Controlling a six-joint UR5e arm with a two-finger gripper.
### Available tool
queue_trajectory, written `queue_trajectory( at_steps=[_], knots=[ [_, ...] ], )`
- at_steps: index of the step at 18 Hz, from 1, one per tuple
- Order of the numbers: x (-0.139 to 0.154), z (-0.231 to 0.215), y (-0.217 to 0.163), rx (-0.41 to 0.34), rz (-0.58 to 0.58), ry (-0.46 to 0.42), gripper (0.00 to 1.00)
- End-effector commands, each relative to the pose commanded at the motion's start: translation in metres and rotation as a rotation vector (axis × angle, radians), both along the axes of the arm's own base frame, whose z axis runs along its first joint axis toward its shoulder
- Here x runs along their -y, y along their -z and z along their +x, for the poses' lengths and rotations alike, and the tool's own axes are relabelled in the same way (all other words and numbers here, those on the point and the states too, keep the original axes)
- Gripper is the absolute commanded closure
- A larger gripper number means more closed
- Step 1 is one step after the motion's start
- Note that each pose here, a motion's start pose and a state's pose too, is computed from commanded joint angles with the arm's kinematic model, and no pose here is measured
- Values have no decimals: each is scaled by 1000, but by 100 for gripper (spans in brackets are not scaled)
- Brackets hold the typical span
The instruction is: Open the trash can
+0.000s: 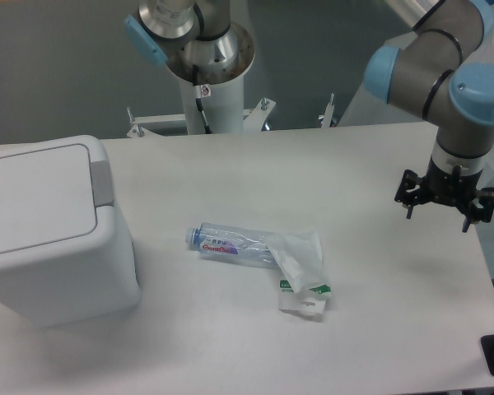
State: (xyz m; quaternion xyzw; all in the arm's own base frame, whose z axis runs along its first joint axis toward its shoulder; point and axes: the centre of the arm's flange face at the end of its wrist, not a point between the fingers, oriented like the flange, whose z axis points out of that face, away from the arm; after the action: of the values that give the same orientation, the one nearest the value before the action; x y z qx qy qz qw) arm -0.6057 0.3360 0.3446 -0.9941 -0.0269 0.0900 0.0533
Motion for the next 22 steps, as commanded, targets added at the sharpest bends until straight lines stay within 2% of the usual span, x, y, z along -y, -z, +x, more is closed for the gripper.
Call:
queue_trajectory(
  at_steps=[5, 9, 18, 22],
  knots=[
    [1, 0, 0, -2, -6, -1, 0],
    [3, 6, -14, -24, -1, -13, 0],
    [3, 14, -7, -15, -3, -17, 0],
    [6, 22, 7, 23, 24, -122, 0]
  ],
)
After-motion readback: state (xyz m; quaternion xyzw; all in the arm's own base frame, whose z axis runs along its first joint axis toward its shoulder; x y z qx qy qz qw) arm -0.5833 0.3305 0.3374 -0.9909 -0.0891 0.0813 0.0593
